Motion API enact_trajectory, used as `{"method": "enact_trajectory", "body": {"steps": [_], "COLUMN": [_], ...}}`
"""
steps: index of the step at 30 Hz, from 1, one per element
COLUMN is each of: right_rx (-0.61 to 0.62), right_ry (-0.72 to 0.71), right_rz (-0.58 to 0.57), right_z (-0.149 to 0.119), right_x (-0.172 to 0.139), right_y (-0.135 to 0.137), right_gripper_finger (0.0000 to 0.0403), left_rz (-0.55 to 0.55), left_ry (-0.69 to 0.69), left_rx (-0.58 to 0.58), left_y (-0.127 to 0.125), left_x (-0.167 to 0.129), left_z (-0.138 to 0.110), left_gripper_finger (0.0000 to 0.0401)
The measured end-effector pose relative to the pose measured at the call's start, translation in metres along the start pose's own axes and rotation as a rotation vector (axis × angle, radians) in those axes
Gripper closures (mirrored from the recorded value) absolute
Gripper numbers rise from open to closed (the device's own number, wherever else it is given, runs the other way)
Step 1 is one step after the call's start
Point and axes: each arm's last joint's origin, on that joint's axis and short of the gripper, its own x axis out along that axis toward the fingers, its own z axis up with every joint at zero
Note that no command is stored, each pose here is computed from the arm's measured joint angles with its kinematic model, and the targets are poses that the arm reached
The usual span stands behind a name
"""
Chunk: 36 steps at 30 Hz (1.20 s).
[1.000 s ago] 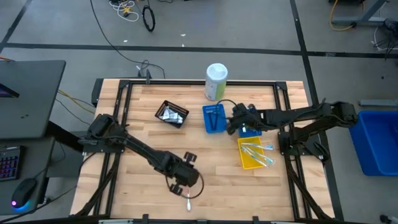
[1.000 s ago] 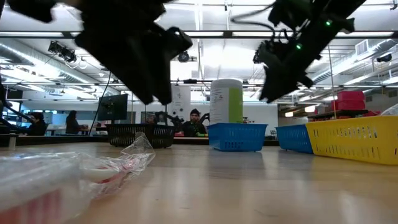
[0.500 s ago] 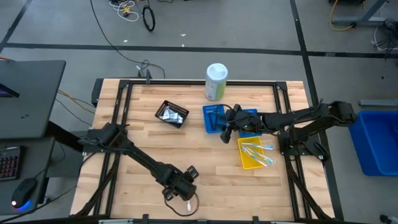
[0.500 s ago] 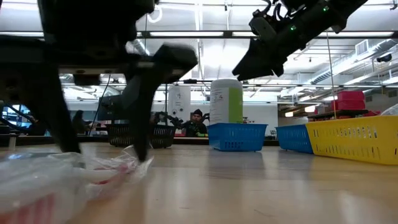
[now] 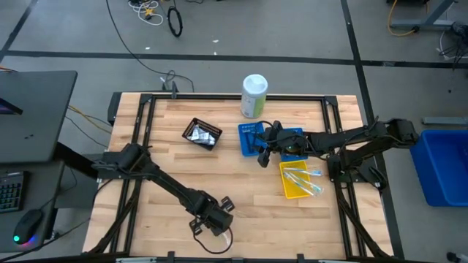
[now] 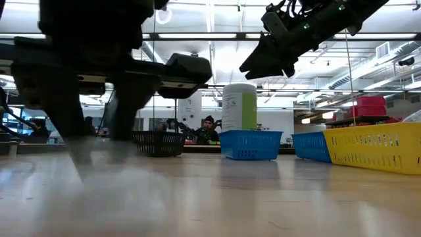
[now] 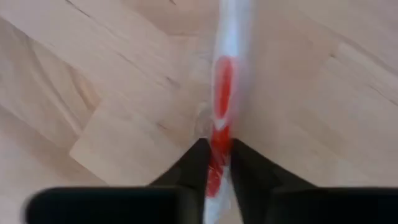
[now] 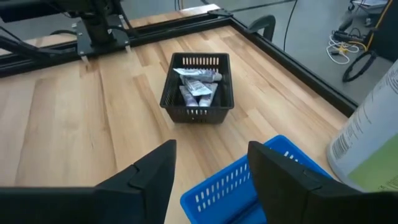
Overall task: Pick & Place Travel size toiletries
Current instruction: Put the orange toothbrush into the yellow basket
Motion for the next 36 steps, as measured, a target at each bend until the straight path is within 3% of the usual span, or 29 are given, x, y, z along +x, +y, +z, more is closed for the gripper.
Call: {"method": "enact_trajectory", "body": {"steps": [4, 8, 13, 18, 21, 28, 31, 36], "right_rx": [-0.001, -0.001, -0.002, -0.034, -0.047, -0.135, -0.195, -0.219], "right_ry": [0.003, 0.003, 0.003, 0.001, -0.048, -0.227, -0.259, -0.249], "right_rz": [0.0, 0.01, 0.033, 0.224, 0.322, 0.449, 0.457, 0.33], "right_z": [0.0, 0.0, 0.0, 0.002, 0.007, 0.016, 0.015, 0.01], "right_x": [0.0, 0.0, -0.001, -0.002, -0.005, -0.013, -0.013, -0.007], "right_y": [0.0, 0.001, 0.003, 0.01, 0.018, 0.042, 0.048, 0.048], "right_gripper_finger": [0.0204, 0.0207, 0.0209, 0.0211, 0.021, 0.0212, 0.0212, 0.0212], "left_rz": [0.024, 0.071, 0.163, 0.281, 0.296, 0.383, 0.432, 0.529], "left_ry": [0.033, 0.105, 0.081, 0.12, 0.123, 0.119, 0.052, -0.047], "left_rx": [-0.108, -0.226, -0.345, -0.451, -0.509, -0.643, -0.687, -0.763], "left_y": [0.003, 0.002, 0.002, 0.004, 0.006, 0.017, 0.02, 0.019], "left_x": [-0.009, -0.032, -0.089, -0.123, -0.138, -0.18, -0.204, -0.235], "left_z": [-0.004, -0.013, -0.021, -0.037, -0.045, -0.074, -0.085, -0.099], "left_gripper_finger": [0.0385, 0.038, 0.0396, 0.0397, 0.0397, 0.0398, 0.0399, 0.0399]}}
